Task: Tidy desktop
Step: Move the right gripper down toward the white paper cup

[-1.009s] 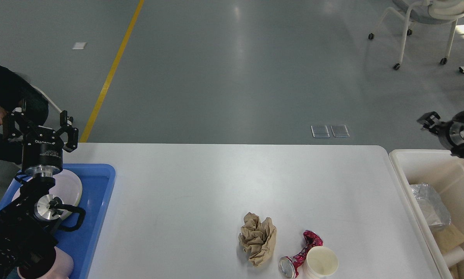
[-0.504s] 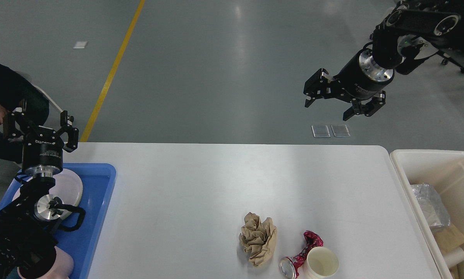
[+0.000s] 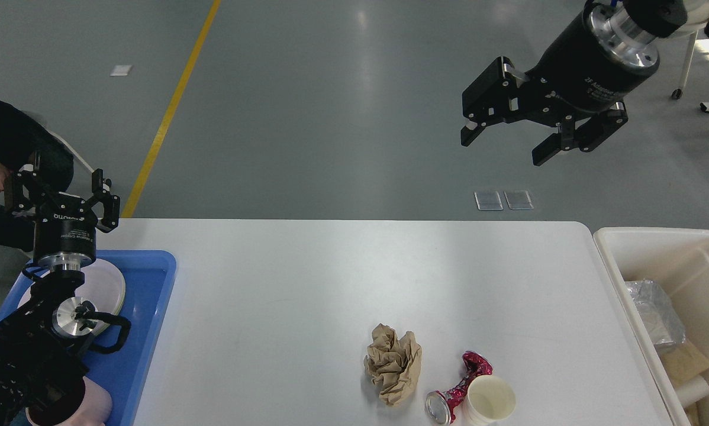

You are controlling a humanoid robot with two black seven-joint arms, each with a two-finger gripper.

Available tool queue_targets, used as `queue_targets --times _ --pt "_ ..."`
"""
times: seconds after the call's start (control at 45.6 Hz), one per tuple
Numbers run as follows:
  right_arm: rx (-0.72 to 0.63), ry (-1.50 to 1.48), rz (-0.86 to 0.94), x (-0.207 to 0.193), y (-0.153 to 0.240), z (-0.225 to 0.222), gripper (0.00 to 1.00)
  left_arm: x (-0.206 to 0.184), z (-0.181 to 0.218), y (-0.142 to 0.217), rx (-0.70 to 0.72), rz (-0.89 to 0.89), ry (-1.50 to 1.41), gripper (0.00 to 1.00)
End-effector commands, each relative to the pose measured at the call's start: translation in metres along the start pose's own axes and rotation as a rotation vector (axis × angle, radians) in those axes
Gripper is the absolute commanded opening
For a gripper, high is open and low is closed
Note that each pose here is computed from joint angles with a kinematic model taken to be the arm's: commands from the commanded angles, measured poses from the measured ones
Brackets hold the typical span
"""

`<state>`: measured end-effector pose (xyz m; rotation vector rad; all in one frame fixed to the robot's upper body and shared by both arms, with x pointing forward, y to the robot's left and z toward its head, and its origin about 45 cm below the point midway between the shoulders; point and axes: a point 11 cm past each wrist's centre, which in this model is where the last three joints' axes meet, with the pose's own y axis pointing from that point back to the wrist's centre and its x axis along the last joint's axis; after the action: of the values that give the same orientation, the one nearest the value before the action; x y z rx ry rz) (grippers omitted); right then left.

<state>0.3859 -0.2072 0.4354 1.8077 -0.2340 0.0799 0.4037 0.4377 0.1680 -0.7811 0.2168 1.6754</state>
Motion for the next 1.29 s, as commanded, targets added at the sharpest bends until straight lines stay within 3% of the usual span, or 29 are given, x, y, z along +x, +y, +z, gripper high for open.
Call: queue_targets --times 0.0,0.219,0.57,0.724,1.031,1.272 --pt "-0.028 -0.065 -0.098 -0.010 -0.051 0.028 1.00 0.000 0.000 0.000 -0.001 0.000 0.000 0.97" --pt "-0.095 -0.158 -0.154 -0.029 -0.126 0.066 1.00 0.000 0.000 0.000 -0.001 0.000 0.000 0.97" --pt "-0.167 -0.244 -0.258 -0.068 -0.204 0.111 1.00 0.000 0.000 0.000 -0.001 0.000 0.000 0.97" --pt "-0.194 -0.226 -0.300 -0.088 -0.238 0.110 1.00 0.000 0.000 0.000 -0.001 0.000 0.000 0.97" --pt "-0.213 -0.274 -0.377 -0.119 -0.266 0.132 1.00 0.000 0.000 0.000 -0.001 0.000 0.000 0.97" --pt "-0.209 -0.269 -0.380 -0.119 -0.263 0.129 1.00 0.000 0.000 0.000 0.001 0.000 0.000 0.97"
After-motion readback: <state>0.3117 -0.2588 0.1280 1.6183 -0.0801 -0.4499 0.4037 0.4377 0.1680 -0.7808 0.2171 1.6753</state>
